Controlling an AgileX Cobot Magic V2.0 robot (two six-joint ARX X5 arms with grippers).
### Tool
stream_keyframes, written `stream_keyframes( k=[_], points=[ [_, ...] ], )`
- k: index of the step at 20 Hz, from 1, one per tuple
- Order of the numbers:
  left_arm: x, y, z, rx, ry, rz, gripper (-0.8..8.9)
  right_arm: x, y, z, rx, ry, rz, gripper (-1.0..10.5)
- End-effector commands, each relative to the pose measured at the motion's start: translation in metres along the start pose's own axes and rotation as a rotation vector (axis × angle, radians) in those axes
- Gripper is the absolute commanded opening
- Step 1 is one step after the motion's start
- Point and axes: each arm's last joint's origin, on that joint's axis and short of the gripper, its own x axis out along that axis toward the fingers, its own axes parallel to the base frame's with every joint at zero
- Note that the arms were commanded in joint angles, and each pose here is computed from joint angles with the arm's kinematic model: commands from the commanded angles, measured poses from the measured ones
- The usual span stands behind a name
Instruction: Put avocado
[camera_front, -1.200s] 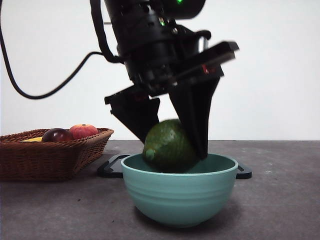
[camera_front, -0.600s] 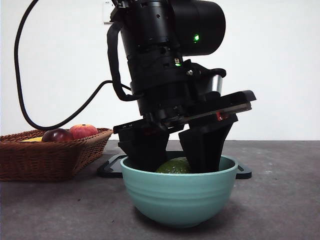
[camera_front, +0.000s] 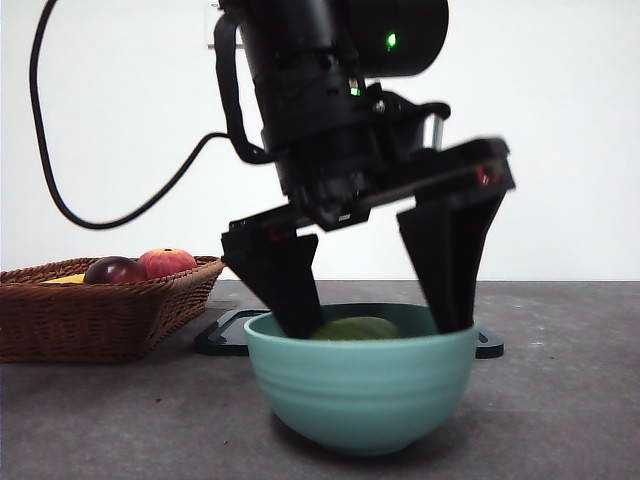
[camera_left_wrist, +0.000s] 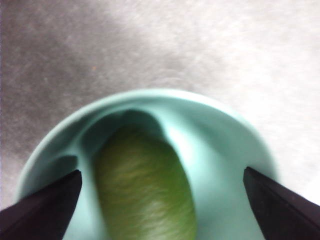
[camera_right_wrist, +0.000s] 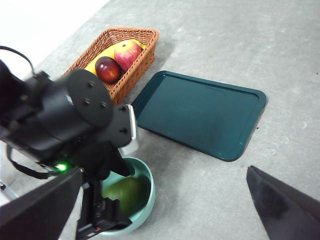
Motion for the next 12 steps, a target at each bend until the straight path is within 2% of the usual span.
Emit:
stream_keyframes(
  k=[1,6,12],
  points=[
    [-0.022,-0.01,0.003,0.028,-0.063,-0.026,5.35,-0.002,0.002,0.004,-0.018,-0.014,0.007,5.9],
    [-0.083,-0.011,-0.013,0.034,-0.182,0.021,5.34,-0.002,0.002,0.004,-0.017,-0.013,0.007,5.9],
    [-0.174,-0.008,-0.055,0.029,-0.42,0.078,5.3,-0.002,0.002,0.004,-0.017,-0.013,0.007,5.9]
  ],
)
